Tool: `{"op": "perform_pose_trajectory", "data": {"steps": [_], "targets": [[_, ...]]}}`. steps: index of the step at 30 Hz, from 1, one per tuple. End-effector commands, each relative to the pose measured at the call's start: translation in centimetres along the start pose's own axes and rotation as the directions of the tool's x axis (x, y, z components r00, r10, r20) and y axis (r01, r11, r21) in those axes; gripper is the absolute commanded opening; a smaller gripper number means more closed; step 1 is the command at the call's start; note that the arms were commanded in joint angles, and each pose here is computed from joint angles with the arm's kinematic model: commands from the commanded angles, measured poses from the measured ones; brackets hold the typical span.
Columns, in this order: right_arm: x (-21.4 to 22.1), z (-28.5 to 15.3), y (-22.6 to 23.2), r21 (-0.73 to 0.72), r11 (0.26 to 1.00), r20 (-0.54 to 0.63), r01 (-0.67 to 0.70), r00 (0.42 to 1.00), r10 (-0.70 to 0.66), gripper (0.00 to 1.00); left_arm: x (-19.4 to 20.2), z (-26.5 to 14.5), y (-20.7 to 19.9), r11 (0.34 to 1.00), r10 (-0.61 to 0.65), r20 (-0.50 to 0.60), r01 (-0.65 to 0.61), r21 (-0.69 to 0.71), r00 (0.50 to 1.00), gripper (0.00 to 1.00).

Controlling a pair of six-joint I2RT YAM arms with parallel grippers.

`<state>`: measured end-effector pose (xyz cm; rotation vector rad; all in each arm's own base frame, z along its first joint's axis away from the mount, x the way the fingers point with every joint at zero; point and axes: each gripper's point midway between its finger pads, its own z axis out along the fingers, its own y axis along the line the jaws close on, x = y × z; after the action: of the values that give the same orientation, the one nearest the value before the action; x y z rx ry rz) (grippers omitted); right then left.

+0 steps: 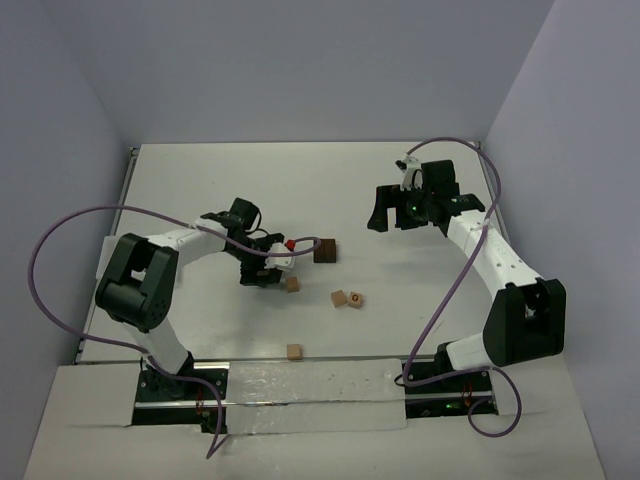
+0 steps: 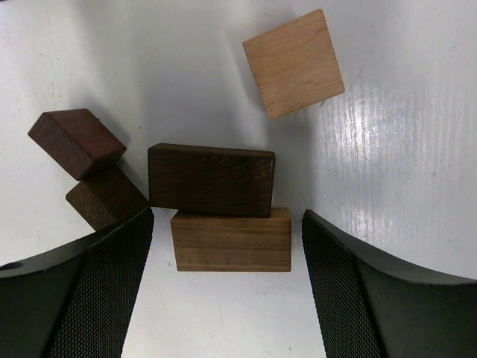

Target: Build the wood block tower

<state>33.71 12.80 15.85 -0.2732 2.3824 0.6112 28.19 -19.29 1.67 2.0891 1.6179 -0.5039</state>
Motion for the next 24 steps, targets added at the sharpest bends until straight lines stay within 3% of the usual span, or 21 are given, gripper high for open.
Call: {"op": "perform_pose_trajectory", "data": {"steps": [1, 11, 24], "targets": [[-0.8, -0.1, 0.2, -0.016, 1.000, 0.018, 0.011, 1.000, -0.011, 0.99, -1.6, -0.1, 2.2, 0.996, 0.071, 0.040, -0.069, -0.049, 0.997, 0.87], [-0.7, -0.1, 0.2, -0.020, 1.000, 0.016, 0.010, 1.000, -0.010, 0.99, -0.9, 0.1, 1.9, 0.996, 0.083, 0.003, -0.083, -0.027, 0.997, 0.81], [-0.5, -0.2, 0.3, -0.025, 1.000, 0.013, 0.012, 1.000, -0.011, 0.99, 0.0, -0.5, -0.4, 0.998, 0.029, -0.016, -0.028, 0.057, 0.999, 0.83]]}}
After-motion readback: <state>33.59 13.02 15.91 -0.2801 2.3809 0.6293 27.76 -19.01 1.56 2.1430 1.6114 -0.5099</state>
